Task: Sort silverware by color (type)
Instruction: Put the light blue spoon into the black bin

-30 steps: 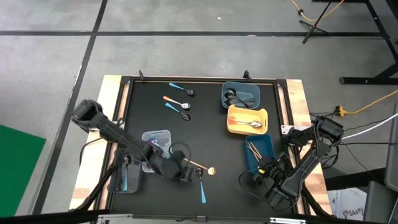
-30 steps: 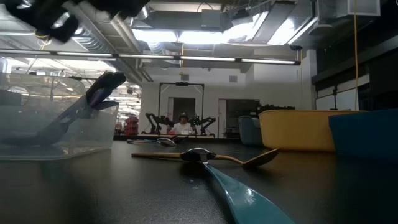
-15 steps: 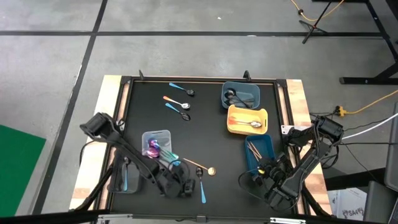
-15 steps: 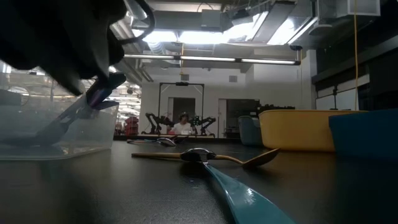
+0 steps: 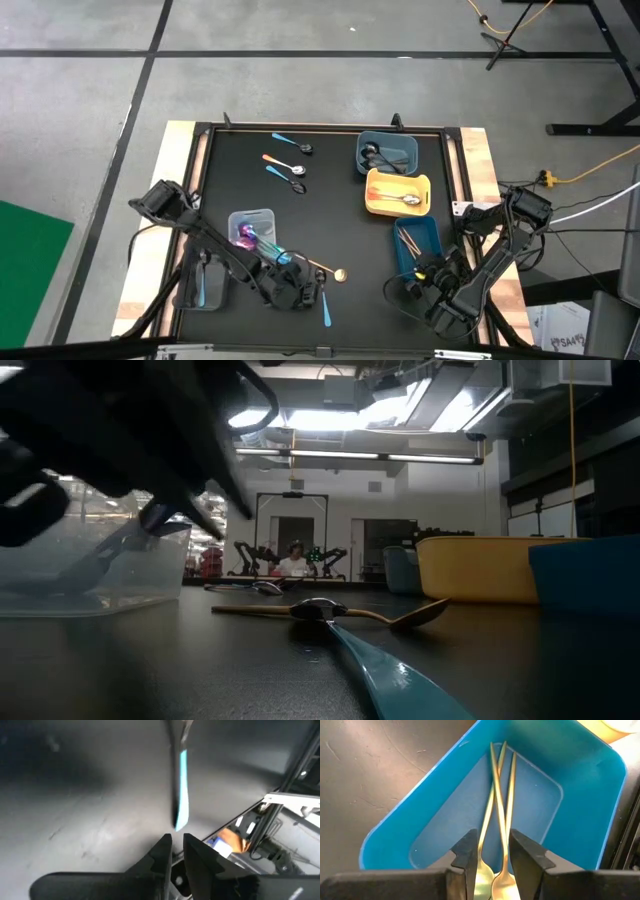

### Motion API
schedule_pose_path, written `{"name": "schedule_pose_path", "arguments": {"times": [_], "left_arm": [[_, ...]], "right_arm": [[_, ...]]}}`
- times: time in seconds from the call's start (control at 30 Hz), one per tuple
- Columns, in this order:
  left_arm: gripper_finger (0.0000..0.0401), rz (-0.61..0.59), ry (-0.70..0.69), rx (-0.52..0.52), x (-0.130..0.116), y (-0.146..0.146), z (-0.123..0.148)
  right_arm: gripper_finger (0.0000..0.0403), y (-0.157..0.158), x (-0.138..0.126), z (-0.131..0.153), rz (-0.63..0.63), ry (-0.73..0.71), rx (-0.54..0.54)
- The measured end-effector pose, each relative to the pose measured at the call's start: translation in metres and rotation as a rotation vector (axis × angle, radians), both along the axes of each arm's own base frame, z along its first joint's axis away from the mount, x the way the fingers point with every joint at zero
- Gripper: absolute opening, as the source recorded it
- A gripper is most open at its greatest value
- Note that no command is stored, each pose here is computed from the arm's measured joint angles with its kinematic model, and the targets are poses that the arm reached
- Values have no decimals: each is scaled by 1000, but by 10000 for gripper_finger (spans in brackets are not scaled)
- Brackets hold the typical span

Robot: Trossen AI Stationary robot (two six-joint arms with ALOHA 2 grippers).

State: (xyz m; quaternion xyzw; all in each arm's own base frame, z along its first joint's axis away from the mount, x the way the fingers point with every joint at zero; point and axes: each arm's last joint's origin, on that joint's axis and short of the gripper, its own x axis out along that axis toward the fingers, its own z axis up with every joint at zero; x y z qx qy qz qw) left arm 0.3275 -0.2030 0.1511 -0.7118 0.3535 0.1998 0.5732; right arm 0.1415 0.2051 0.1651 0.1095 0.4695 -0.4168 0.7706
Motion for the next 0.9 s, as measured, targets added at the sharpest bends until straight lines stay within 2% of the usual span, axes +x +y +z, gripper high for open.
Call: {"name": "schedule_pose_path", "arguments": {"times": [0.3,0.57,0.7,0.9], "left_arm": [[41,89,-50,64,4,7,1],[41,103,-92,63,4,1,5],[41,84,-123,48,12,-4,19],[41,6,-14,162,25,-6,54]], "right_arm": [[101,1,1,0,0,-7,10],[101,1,1,0,0,-7,11],[101,1,1,-1,0,-8,12],[101,1,1,-1,0,-8,12]]}}
